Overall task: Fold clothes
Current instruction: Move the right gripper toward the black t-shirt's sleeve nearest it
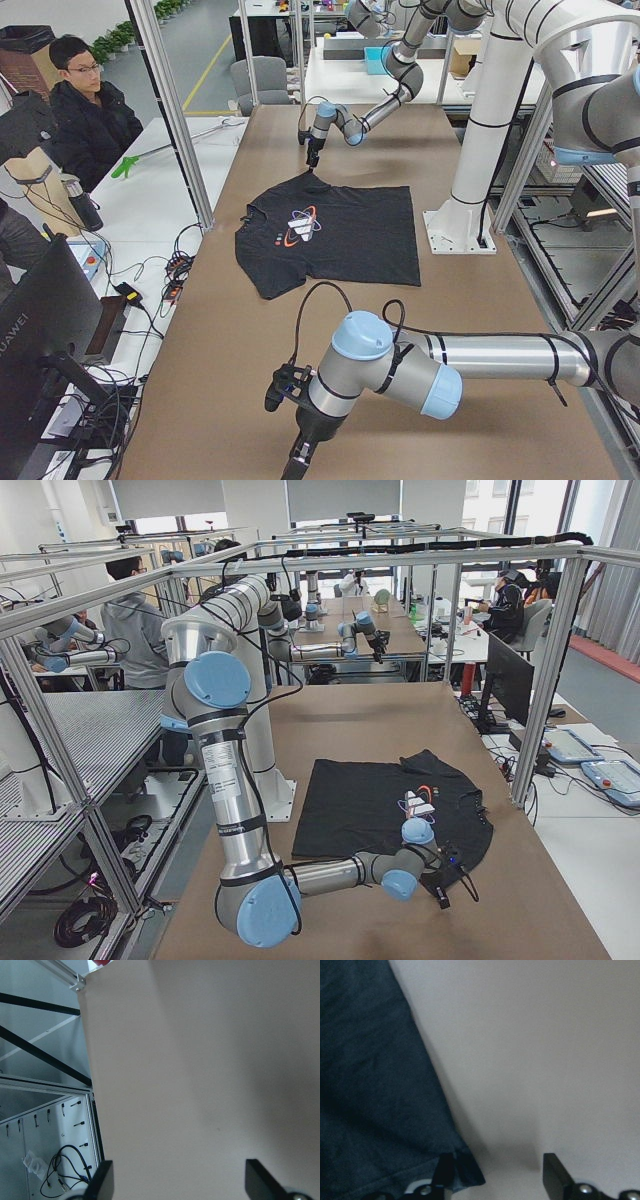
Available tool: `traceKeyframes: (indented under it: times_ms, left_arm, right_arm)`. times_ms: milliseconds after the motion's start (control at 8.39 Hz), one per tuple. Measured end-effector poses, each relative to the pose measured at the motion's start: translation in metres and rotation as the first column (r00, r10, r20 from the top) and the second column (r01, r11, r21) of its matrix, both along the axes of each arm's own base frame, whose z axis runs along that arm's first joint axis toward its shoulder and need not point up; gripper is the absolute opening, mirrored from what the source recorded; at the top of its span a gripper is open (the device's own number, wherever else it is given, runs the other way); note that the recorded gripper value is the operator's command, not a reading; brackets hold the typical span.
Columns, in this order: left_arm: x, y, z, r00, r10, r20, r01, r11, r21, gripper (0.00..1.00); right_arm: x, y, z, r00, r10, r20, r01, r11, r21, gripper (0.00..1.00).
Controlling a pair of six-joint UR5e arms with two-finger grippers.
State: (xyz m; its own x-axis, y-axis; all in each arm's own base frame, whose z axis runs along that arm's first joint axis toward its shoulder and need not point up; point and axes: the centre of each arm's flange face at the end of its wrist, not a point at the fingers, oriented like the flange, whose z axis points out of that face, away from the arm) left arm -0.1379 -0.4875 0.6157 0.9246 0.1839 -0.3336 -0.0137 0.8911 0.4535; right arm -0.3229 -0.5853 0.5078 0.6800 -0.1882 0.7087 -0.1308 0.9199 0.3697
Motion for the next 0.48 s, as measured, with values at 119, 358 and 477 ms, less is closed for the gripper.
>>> traceKeyframes:
  times_ms: [119,358,477]
  left_arm:
    - [0.0,0.0,0.0,1.0,0.001,-0.001,-0.001,1.0,0.0,0.93]
    - [0.001,0.0,0.0,1.0,0.002,-0.001,-0.002,1.0,0.0,0.93]
    - [0.001,0.0,0.0,1.0,0.004,-0.001,-0.004,1.0,0.0,0.93]
  right_arm:
    - [-0.002,0.001,-0.001,1.0,0.004,0.004,-0.004,1.0,-0.007,0.0]
    - [-0.005,0.0,-0.008,1.0,0.006,0.016,-0.006,1.0,-0.007,0.0]
    - [-0.007,-0.003,-0.016,1.0,0.007,0.023,-0.007,1.0,-0.001,0.0]
